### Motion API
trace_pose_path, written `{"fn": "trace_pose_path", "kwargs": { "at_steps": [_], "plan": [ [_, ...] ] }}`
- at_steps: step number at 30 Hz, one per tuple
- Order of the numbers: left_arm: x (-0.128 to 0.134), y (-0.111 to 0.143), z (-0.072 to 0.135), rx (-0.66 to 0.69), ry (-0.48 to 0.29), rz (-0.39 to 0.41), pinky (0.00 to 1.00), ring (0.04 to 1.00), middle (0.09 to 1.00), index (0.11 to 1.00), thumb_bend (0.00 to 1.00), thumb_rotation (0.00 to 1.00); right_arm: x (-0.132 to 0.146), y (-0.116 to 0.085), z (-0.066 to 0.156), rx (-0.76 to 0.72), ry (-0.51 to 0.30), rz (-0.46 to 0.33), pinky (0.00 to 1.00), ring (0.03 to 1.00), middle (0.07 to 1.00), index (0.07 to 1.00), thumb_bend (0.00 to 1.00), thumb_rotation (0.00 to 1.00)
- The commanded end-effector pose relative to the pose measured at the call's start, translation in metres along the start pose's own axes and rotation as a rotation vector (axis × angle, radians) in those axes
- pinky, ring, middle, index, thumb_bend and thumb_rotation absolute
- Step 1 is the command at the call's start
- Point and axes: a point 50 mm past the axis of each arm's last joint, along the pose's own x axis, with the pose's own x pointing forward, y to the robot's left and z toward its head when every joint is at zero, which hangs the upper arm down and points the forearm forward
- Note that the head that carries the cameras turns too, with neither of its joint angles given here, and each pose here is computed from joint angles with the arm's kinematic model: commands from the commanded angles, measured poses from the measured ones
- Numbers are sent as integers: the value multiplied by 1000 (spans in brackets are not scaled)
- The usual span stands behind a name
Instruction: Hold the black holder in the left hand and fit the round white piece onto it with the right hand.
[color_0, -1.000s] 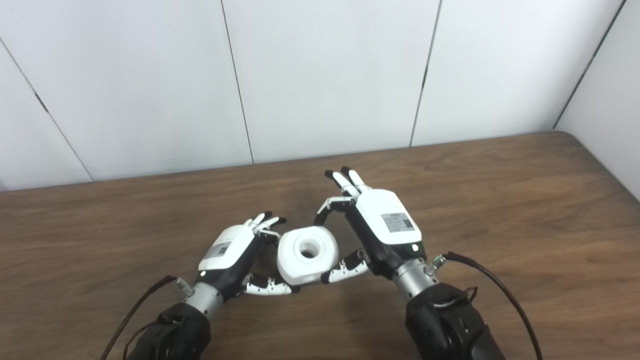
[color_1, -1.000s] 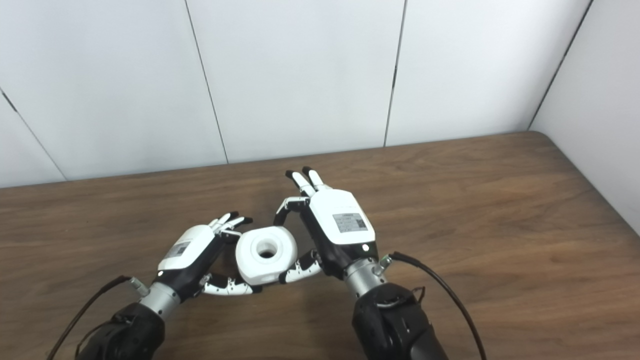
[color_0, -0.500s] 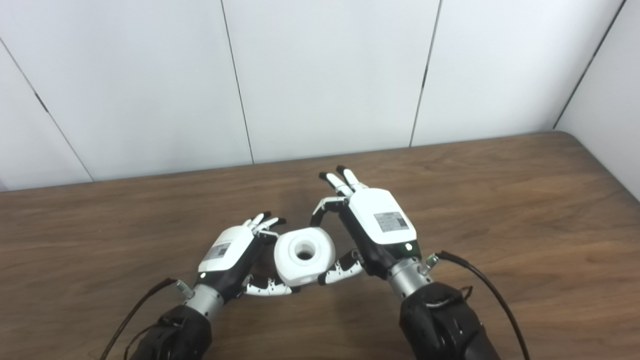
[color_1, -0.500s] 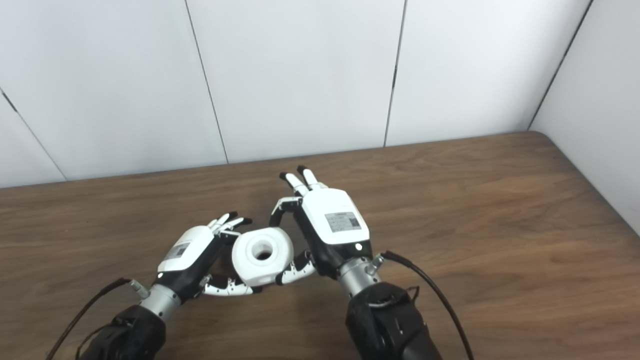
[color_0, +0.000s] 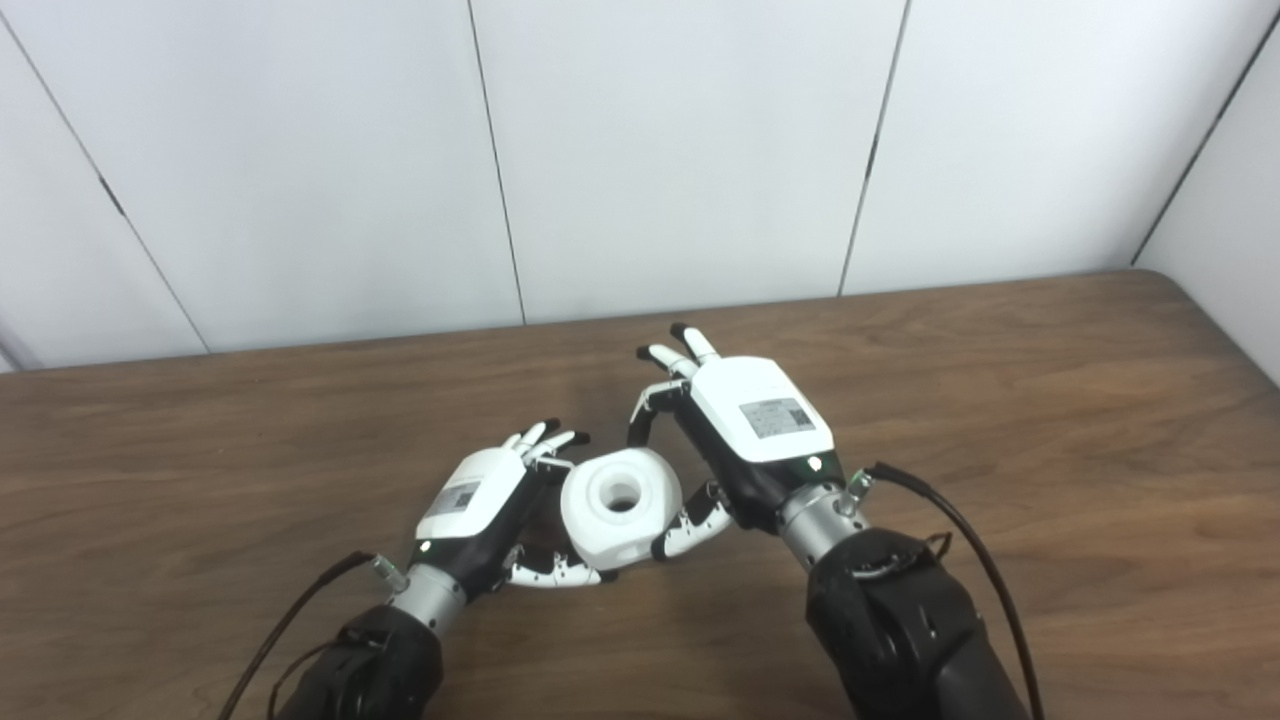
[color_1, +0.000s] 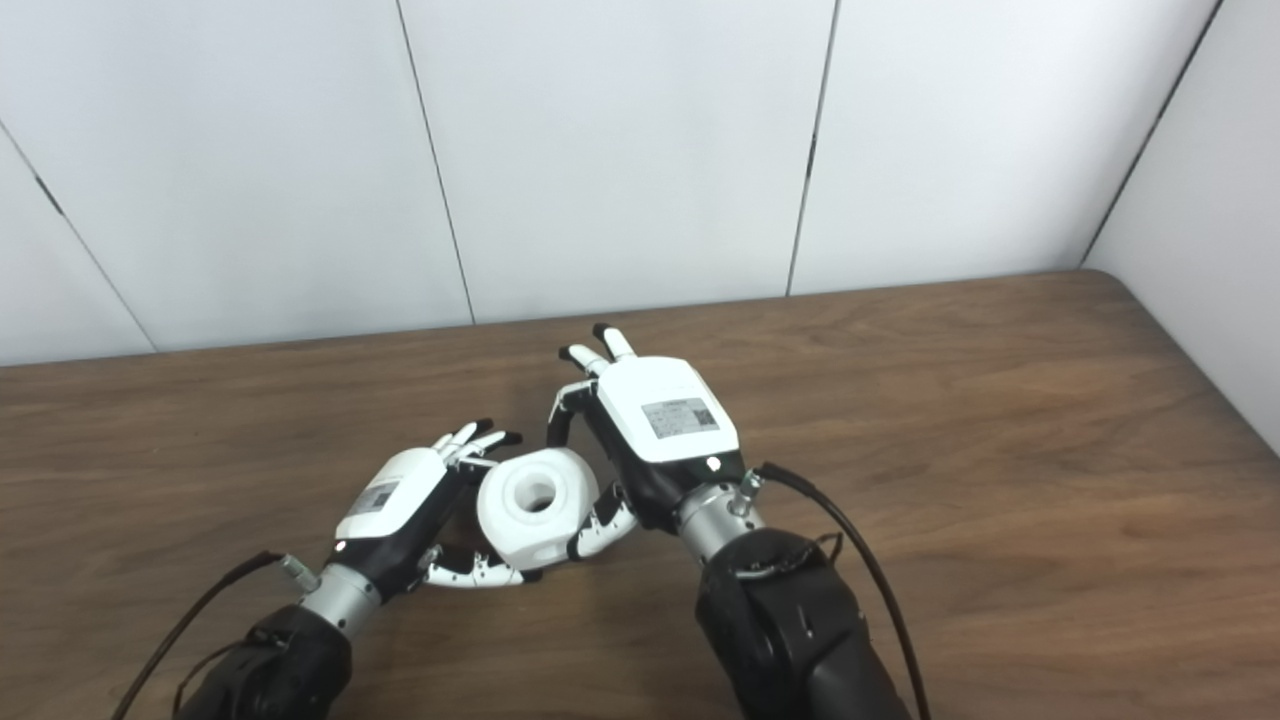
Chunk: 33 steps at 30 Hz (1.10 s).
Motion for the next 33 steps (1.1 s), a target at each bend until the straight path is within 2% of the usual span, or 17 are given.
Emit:
{"fn": "trace_pose_path", "kwargs": {
  "at_steps": [1, 7, 15, 17, 22, 33],
  "plan": [
    [11, 3, 16, 9, -77, 23, 1000, 1000, 920, 482, 515, 46, 10, -7, 5, 1, -24, -6, 886, 1000, 927, 483, 520, 131],
    [11, 2, 18, 18, -74, 19, 1000, 1000, 921, 482, 516, 46, 23, -5, -1, 33, 14, 35, 925, 1000, 929, 483, 518, 133],
    [10, 0, 19, 22, -72, 20, 1000, 1000, 921, 482, 516, 46, 32, 6, -13, 56, 58, 81, 884, 1000, 926, 482, 517, 133],
    [10, 0, 19, 21, -73, 21, 1000, 1000, 922, 482, 516, 46, 33, 9, -17, 65, 64, 81, 853, 993, 918, 483, 518, 132],
    [10, 0, 19, 11, -70, 23, 1000, 1000, 926, 482, 516, 46, 30, 15, -28, 81, 74, 71, 852, 999, 930, 482, 516, 135],
    [11, 1, 17, 12, -62, 23, 1000, 1000, 924, 482, 516, 46, 17, 14, -25, 78, 60, 36, 864, 994, 931, 482, 515, 137]
  ]
}}
